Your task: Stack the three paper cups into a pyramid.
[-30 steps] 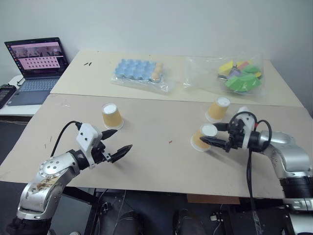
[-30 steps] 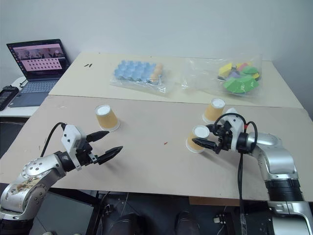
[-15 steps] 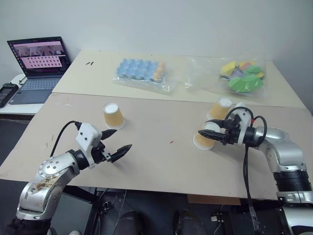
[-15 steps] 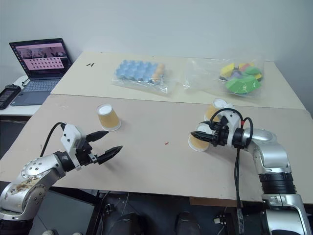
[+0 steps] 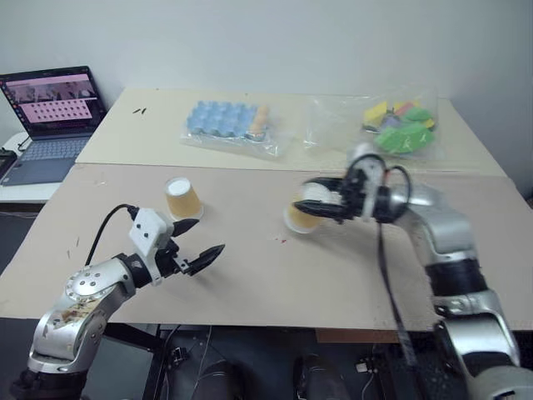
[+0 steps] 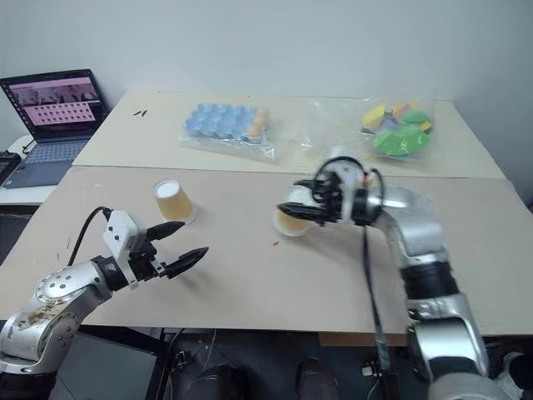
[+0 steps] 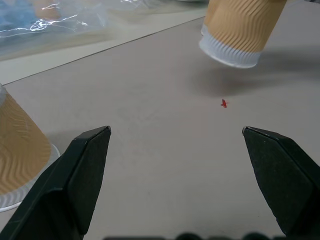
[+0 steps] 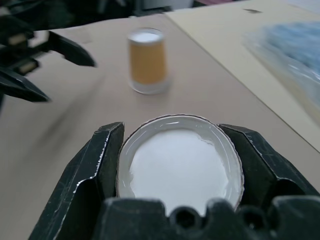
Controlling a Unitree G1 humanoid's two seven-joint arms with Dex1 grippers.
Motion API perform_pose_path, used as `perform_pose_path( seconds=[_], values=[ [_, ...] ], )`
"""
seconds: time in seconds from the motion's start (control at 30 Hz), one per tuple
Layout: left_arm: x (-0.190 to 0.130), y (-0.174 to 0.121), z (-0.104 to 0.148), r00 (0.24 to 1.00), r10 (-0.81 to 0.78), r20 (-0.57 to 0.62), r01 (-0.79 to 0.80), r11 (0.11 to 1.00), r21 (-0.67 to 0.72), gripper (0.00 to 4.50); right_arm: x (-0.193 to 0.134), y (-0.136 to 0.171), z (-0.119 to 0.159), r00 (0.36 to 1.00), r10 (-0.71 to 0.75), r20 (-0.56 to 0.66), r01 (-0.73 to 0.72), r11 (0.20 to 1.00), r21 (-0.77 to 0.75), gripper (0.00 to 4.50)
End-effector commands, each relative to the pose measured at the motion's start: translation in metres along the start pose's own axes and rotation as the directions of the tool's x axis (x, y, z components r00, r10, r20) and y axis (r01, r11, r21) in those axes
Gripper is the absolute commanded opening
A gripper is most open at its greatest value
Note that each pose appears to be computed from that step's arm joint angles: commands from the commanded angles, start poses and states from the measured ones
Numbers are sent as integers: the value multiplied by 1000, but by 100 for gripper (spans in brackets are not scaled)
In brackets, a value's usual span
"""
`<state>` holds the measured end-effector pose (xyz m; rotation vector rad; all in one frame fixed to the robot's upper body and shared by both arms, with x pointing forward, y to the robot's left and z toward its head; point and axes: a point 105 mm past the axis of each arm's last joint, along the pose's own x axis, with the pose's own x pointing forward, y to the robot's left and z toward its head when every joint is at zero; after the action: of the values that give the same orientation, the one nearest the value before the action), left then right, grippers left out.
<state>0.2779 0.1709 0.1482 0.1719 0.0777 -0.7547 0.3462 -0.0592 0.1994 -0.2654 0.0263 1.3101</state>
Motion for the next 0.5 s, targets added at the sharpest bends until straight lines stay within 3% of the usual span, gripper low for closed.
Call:
perform_pose_path(
  seconds=[0.03,0.17,0.33,0.4,0.5],
  values=[
    [-2,0,8,1000,8,23,-8,1000,26,450,22,8,-2,994,98,-37,-100,994,-48,274],
    [-3,-2,7,1000,10,21,-10,1000,24,450,43,2,-10,988,136,-69,-139,989,-48,274],
    [-3,-4,8,1000,16,23,-16,1000,24,450,45,-9,-13,990,120,-69,-123,992,-41,274],
    [-4,-4,8,1000,17,22,-18,1000,23,450,43,-13,-13,993,106,-59,-108,994,-35,373],
    [-3,-5,8,1000,15,22,-15,1000,21,450,32,-15,-2,997,80,-18,-80,996,-45,444]
  ],
)
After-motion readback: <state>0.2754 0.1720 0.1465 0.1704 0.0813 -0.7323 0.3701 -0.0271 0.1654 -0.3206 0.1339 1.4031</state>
